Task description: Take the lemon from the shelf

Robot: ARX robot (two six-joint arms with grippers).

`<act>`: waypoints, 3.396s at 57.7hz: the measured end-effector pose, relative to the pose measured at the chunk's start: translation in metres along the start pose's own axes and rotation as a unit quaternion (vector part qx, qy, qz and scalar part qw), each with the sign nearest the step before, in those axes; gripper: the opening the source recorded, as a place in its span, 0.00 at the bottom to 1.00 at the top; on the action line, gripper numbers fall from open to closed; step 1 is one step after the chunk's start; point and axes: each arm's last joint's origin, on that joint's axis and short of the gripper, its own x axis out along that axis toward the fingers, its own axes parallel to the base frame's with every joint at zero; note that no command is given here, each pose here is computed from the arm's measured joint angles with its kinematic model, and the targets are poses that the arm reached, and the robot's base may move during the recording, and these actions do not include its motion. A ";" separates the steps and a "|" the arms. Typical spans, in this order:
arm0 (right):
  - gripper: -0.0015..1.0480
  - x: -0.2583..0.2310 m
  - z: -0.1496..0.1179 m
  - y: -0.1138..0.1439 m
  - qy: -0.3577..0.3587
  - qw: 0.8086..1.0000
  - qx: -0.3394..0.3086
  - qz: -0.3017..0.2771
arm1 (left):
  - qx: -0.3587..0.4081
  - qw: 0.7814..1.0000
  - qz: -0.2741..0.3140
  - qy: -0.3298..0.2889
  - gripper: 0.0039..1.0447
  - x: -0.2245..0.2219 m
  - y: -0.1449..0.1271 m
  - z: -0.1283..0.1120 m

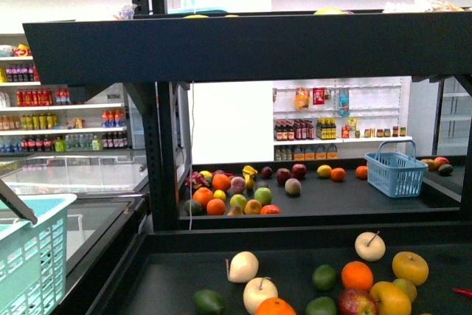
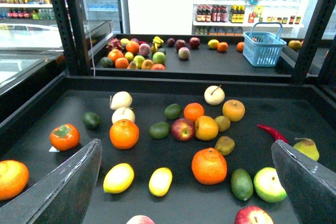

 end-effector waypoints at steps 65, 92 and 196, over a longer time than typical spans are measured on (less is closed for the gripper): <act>0.93 0.000 0.000 0.000 0.000 1.000 0.000 0.000 | 0.221 0.935 -0.090 0.262 0.14 -0.044 -0.087 -0.109; 0.93 0.000 0.000 0.000 0.000 1.000 0.000 0.000 | 0.274 0.855 -0.151 0.413 0.14 -0.049 -0.082 -0.210; 0.93 0.331 -0.193 0.009 0.482 0.875 0.036 0.015 | 0.281 0.823 -0.166 0.464 0.13 -0.032 -0.064 -0.276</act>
